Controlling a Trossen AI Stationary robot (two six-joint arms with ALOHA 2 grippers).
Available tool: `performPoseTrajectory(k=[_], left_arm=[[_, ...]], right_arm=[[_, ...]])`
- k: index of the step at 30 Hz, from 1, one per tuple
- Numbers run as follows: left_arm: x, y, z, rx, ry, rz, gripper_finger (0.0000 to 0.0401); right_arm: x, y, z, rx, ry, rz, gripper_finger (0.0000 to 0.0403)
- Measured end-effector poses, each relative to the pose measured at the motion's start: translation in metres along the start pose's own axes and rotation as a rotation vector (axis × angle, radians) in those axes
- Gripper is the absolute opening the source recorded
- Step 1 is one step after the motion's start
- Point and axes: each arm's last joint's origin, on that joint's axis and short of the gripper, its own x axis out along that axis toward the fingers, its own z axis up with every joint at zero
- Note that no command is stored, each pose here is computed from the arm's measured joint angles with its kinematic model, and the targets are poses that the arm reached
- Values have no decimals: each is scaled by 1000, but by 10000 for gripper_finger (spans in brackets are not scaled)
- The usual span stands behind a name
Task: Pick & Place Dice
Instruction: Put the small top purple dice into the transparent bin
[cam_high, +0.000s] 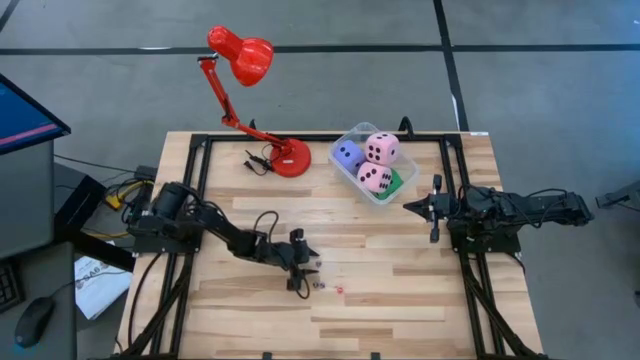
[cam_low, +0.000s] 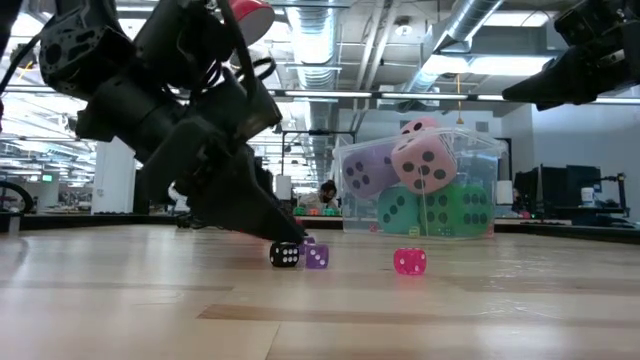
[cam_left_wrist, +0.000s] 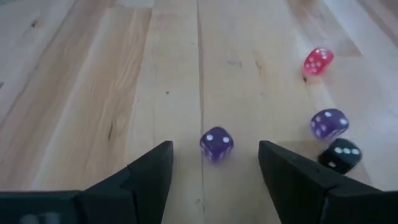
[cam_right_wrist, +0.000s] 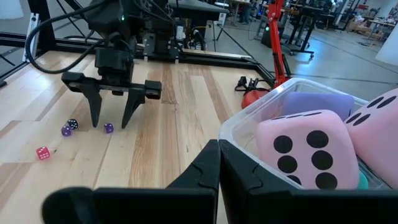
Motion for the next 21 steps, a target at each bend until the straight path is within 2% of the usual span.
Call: performPoseTrajectory(k=[9, 21], left_arm=[[16, -2, -7, -39, -53, 6, 224], [13, -2, -5, -34, -19, -1, 196]], right_arm=[[0, 0, 0, 0, 1, 0, 0], [0, 0, 0, -1, 4, 0, 0]])
